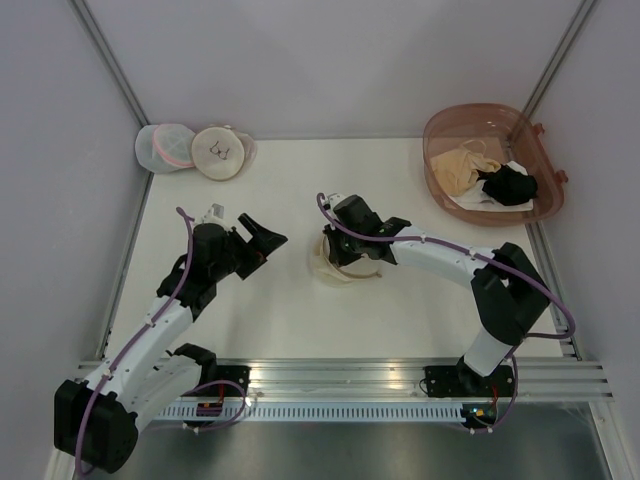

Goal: Unzip the laundry bag and remove the bra

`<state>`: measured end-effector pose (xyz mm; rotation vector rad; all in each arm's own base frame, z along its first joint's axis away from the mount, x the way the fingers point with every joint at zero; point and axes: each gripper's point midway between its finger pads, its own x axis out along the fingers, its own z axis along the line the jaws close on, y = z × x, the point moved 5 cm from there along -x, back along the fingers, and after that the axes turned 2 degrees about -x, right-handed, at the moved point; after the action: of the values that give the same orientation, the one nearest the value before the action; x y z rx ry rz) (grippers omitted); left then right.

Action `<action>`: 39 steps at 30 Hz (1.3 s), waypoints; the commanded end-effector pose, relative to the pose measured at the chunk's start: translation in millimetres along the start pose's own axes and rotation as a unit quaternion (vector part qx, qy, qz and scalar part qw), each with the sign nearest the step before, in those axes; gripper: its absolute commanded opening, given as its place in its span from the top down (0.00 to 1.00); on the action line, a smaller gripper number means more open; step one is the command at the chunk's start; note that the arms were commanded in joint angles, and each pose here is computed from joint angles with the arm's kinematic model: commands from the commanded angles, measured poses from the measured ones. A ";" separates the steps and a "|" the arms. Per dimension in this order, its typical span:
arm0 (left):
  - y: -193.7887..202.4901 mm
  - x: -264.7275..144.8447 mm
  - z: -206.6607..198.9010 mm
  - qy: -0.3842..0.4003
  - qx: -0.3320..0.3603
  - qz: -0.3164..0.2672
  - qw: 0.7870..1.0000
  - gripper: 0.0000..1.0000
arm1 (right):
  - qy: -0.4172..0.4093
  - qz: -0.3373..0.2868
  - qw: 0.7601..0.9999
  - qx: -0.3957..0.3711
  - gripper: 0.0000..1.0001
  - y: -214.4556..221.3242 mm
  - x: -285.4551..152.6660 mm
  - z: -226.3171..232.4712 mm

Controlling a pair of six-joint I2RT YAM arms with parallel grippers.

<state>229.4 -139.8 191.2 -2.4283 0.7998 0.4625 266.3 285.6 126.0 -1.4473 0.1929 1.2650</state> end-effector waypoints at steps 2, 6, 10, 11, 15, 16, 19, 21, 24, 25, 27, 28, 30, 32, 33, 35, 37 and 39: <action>2.0 0.4 3.3 0.004 0.014 0.007 1.000 0.00 | 0.000 -0.055 0.998 -0.006 0.99 -29.2 -25.1 6.5; 1.9 1.0 3.1 0.004 0.014 0.009 1.000 0.00 | 0.019 -0.085 0.996 -0.003 1.00 -36.3 -47.9 3.9; 2.5 4.0 2.8 0.006 0.012 0.013 1.000 0.01 | 0.014 -0.113 0.994 -0.002 1.00 -39.3 -72.4 5.9; 3.4 4.5 2.4 0.008 0.013 0.016 1.000 0.00 | 0.025 -0.117 0.993 0.001 1.00 -40.0 -75.7 3.0; 6.6 11.3 0.4 0.016 0.010 0.036 0.999 0.01 | 0.026 -0.117 0.993 0.002 1.00 -36.0 -82.1 2.3; 6.9 15.1 -0.2 0.019 0.009 0.041 0.999 0.01 | 0.030 -0.115 0.993 0.003 1.00 -34.3 -81.8 0.5; 8.7 18.8 -4.2 0.029 0.005 0.055 0.998 0.01 | 0.053 -0.114 0.992 0.005 1.00 -31.4 -84.5 -6.1; 10.1 23.2 -6.0 0.038 0.004 0.063 0.997 0.01 | 0.049 -0.112 0.993 0.003 0.99 -29.5 -84.6 -5.6; 11.5 28.9 -6.8 0.040 -0.001 0.074 0.996 0.01 | 0.037 -0.091 0.995 -0.002 1.00 -22.6 -77.8 -4.3; 11.9 30.0 -6.7 0.040 -0.001 0.077 0.996 0.01 | 0.038 -0.085 0.996 -0.003 1.00 -20.1 -75.2 -4.5; 13.9 32.2 -6.2 0.041 -0.003 0.084 0.996 0.01 | 0.037 -0.071 0.997 -0.001 1.00 -12.8 -67.1 -6.4; 14.1 32.3 -5.4 0.040 -0.005 0.085 0.996 0.01 | 0.037 -0.065 0.997 -0.002 1.00 -10.0 -63.5 -6.6; 14.9 32.3 -4.3 0.039 -0.005 0.086 0.995 0.01 | 0.041 -0.052 0.998 0.000 0.99 -4.9 -56.3 -8.5; 15.0 32.2 -4.0 0.039 -0.005 0.086 0.996 0.01 | 0.039 -0.047 0.998 -0.001 0.99 -2.9 -53.2 -9.6; 15.6 32.6 -2.8 0.037 -0.006 0.086 0.996 0.01 | 0.043 -0.045 0.998 0.000 0.99 -2.1 -51.7 -10.9; 15.6 32.6 -2.8 0.037 -0.006 0.086 0.996 0.01 | 0.047 -0.041 0.998 0.000 0.95 -0.7 -50.5 -11.6; 15.7 33.2 -2.0 0.036 -0.005 0.086 0.996 0.01 | 0.054 -0.040 0.998 0.000 0.91 -0.6 -49.5 -13.6; 15.2 33.4 -2.8 0.036 -0.005 0.086 0.996 0.01 | 0.062 -0.038 0.997 0.000 0.92 0.5 -48.6 -16.3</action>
<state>242.6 -164.1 165.4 -2.3963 1.0280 0.5020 251.2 250.7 159.8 -1.4996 0.2059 1.1395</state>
